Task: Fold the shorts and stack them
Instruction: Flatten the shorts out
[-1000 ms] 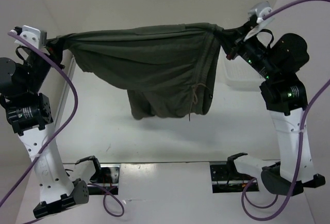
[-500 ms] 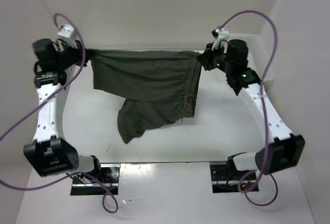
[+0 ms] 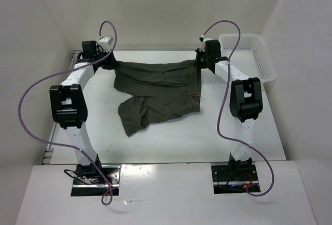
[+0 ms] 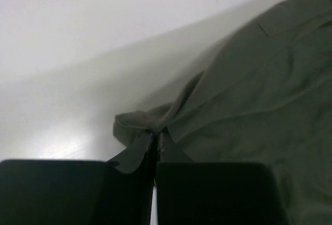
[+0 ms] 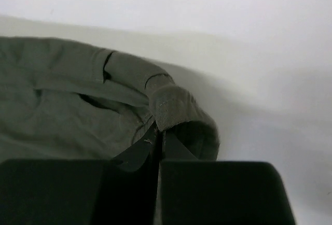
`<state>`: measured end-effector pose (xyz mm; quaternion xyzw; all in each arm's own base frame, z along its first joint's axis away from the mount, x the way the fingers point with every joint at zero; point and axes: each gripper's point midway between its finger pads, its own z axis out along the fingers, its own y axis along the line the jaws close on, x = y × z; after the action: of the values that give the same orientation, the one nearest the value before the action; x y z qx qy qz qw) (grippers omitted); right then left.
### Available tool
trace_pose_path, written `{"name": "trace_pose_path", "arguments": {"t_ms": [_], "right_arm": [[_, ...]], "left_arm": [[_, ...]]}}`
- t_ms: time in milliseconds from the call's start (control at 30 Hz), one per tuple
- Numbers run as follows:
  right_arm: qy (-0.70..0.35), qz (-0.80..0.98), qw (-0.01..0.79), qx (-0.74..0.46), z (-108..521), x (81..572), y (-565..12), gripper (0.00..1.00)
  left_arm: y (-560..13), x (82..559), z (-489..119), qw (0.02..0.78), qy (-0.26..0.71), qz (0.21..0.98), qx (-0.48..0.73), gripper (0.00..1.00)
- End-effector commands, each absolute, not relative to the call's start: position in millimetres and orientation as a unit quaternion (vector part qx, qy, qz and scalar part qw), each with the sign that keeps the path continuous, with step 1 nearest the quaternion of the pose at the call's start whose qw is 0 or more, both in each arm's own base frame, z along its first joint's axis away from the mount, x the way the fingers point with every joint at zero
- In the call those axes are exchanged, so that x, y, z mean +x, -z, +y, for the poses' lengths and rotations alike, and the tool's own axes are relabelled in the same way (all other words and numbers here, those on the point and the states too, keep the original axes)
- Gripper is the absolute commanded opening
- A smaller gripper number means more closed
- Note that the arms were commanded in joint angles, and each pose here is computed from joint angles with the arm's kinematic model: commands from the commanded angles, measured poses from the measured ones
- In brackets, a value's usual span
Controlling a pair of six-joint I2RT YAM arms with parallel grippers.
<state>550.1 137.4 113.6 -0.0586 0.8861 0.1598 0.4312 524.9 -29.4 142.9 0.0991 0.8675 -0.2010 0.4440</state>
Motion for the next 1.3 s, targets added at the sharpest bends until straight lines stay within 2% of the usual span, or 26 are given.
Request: {"name": "trace_pose_path", "arguments": {"t_ms": [0,67,100,133,167,200,267,300,367,433,500,533,567,600,667,733,800,1033,1167,1267], "right_arm": [[-0.118,0.837,0.533,-0.023,120.7,604.9,-183.1,0.0],[-0.088,0.841,0.533,-0.009,110.8,616.3,-169.7,0.02],[-0.084,0.836,0.542,-0.006,109.6,622.5,-176.9,0.16],[-0.084,0.837,0.541,-0.005,110.0,624.9,-174.5,0.37],[-0.074,0.839,0.539,-0.017,112.6,625.0,-168.7,0.54],[-0.068,0.837,0.543,-0.023,117.3,625.5,-174.4,0.76],[-0.061,0.832,0.55,-0.032,121.2,626.8,-180.8,0.89],[-0.052,0.826,0.56,-0.037,118.0,622.9,-196.6,0.93],[-0.05,0.821,0.567,-0.052,117.0,613.2,-213.4,0.95],[-0.048,0.822,0.561,-0.088,115.5,584.6,-231.0,0.95],[-0.073,0.826,0.541,-0.143,122.7,540.7,-234.2,0.95],[-0.091,0.838,0.512,-0.167,127.0,517.4,-222.2,0.94],[-0.109,0.857,0.467,-0.188,129.4,487.6,-187.1,0.92],[-0.123,0.853,0.461,-0.21,131.9,465.2,-193.1,0.92],[-0.176,0.873,0.391,-0.232,141.9,416.8,-151.2,0.89],[-0.198,0.874,0.375,-0.239,145.5,395.9,-143.6,0.87],[-0.199,0.884,0.352,-0.236,142.4,380.6,-124.2,0.87],[-0.21,0.892,0.337,-0.218,143.4,371.2,-91.7,0.86],[-0.226,0.899,0.317,-0.201,147.0,364.4,-71.8,0.84],[-0.243,0.896,0.309,-0.205,155.4,363.0,-65.6,0.79]], "left_arm": [[-165.9,580.7,-9.2,0.506,0.136,0.846,0.093,0.0],[-169.8,595.2,-1.4,0.516,0.117,0.844,0.086,0.0],[-172.2,600.9,0.7,0.521,0.112,0.842,0.084,0.03],[-175.0,608.6,1.6,0.527,0.111,0.839,0.085,0.1],[-175.4,610.6,1.8,0.526,0.111,0.839,0.085,0.23],[-175.7,611.4,-1.9,0.524,0.121,0.838,0.091,0.67],[-179.1,610.3,-6.6,0.516,0.135,0.84,0.096,0.9],[-186.9,605.7,-9.3,0.516,0.14,0.839,0.1,0.97],[-192.6,590.0,-12.9,0.499,0.15,0.848,0.099,0.97],[-194.2,553.6,-16.6,0.47,0.156,0.864,0.092,0.97],[-203.2,510.9,-24.0,0.45,0.168,0.872,0.091,0.91],[-158.0,469.4,-29.9,0.383,0.186,0.902,0.076,0.89],[-144.8,446.3,-32.3,0.359,0.191,0.911,0.07,0.86],[-146.6,423.8,-40.4,0.352,0.194,0.913,0.075,0.82],[-102.9,372.1,-50.7,0.285,0.207,0.933,0.066,0.8],[-80.3,349.9,-66.6,0.254,0.211,0.94,0.08,0.8],[-61.0,340.7,-73.6,0.245,0.197,0.945,0.093,0.8],[-36.1,352.7,-60.7,0.254,0.148,0.952,0.087,0.9],[-25.8,362.9,-61.1,0.251,0.149,0.952,0.087,0.9],[-22.6,371.6,-70.0,0.251,0.174,0.948,0.093,0.87]]}}
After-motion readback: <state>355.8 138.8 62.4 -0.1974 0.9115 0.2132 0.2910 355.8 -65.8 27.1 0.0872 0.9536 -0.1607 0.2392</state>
